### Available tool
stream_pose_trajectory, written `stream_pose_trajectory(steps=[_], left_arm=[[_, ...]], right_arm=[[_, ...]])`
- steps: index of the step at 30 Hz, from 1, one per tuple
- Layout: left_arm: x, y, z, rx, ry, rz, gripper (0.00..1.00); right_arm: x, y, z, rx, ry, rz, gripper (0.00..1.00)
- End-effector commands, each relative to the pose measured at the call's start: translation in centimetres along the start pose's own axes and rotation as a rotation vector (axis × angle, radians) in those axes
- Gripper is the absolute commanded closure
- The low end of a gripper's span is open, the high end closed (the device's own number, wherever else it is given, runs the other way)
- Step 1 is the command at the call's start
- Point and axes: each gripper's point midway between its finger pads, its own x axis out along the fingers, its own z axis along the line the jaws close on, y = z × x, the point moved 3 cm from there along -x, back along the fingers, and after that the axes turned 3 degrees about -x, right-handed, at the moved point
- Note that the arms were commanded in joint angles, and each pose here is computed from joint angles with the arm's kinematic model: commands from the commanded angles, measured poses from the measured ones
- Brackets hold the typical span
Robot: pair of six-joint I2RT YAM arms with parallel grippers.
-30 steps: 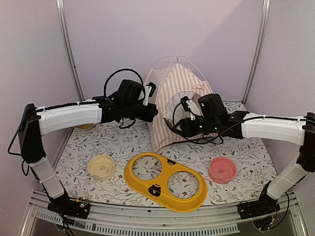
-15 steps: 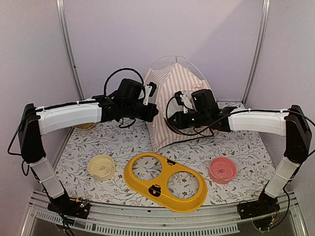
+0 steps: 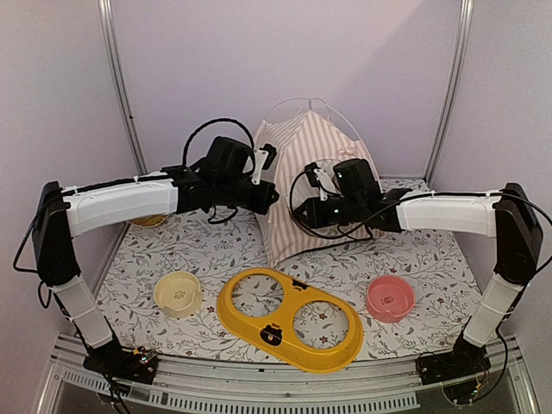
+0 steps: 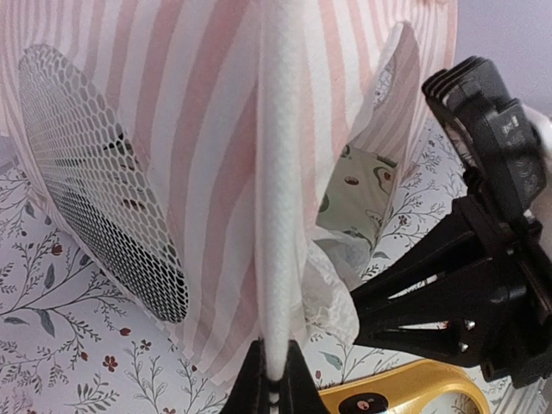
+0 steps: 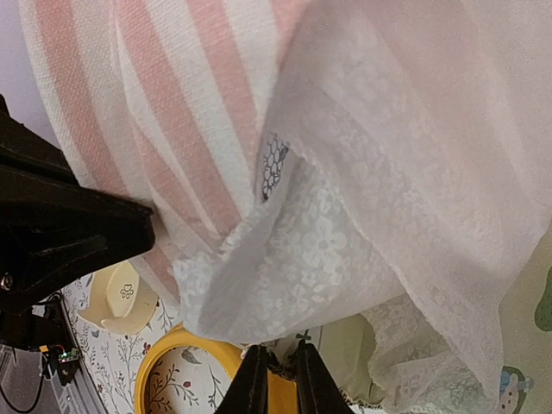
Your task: Set up the pet tent
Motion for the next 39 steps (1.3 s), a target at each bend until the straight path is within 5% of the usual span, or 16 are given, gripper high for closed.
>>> stream_pose_trajectory(steps=[1, 16, 24, 30, 35, 39], left_arm=[[-0.4, -1.4, -1.4, 0.020, 0.054, -0.035, 1.00], [-0.7, -2.2, -3.0, 0.050, 0.140, -0.043, 1.00], [-0.1, -1.8, -2.4, 0.046, 0.108, -0.028, 1.00], [-0.8, -1.9, -3.3, 0.083, 0.173, -0.040, 1.00], [-2.3, -2.2, -4.8, 0.154, 0.295, -0.100, 1.00], [-2.8, -2.5, -5.8, 0.173, 0.391, -0.132, 1.00]], right_arm=[[0.7, -0.4, -0.8, 0.013, 0.015, -0.010, 0.89], [4.2, 2.4, -3.8, 0.106, 0.006, 0.036, 1.00], [3.6, 3.5, -3.9, 0.107, -0.010, 0.046, 0.93], [4.2, 4.0, -4.8, 0.115, -0.044, 0.083, 0.68], [6.7, 5.0, -5.3, 0.128, -0.145, 0.151, 0.62], [8.4, 7.0, -7.3, 0.164, -0.050, 0.186, 0.64]])
